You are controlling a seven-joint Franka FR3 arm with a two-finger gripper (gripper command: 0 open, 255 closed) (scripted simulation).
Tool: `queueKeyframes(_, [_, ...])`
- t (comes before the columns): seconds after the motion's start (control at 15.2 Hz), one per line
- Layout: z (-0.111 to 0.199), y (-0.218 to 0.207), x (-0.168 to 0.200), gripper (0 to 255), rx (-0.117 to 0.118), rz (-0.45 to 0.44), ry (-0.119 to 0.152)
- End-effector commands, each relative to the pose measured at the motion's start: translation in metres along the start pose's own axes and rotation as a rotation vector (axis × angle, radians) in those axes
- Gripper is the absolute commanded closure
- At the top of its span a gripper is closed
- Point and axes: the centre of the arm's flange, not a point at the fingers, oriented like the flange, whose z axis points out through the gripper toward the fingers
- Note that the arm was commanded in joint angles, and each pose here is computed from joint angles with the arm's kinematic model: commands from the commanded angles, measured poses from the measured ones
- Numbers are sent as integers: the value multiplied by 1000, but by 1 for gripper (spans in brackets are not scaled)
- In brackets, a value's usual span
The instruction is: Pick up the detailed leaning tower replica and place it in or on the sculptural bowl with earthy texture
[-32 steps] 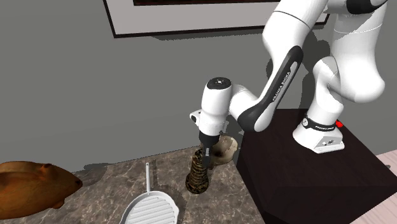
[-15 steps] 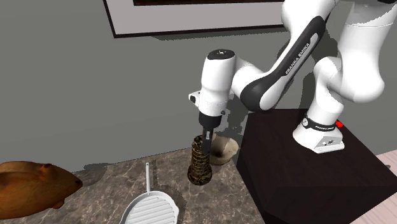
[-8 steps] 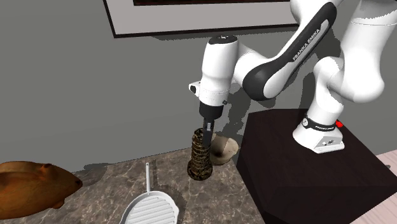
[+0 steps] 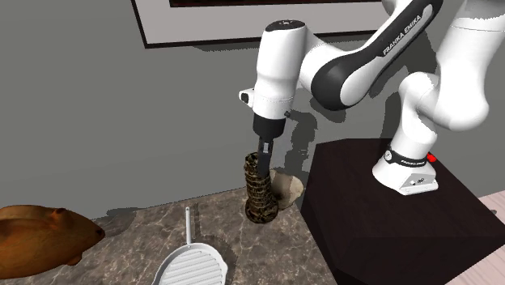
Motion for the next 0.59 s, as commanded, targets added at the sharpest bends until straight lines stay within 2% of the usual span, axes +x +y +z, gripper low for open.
queueKeyframes(0.0, [-11,0,1,255,0,0,1])
queueKeyframes(0.53, [-53,-2,5,255,0,0,1])
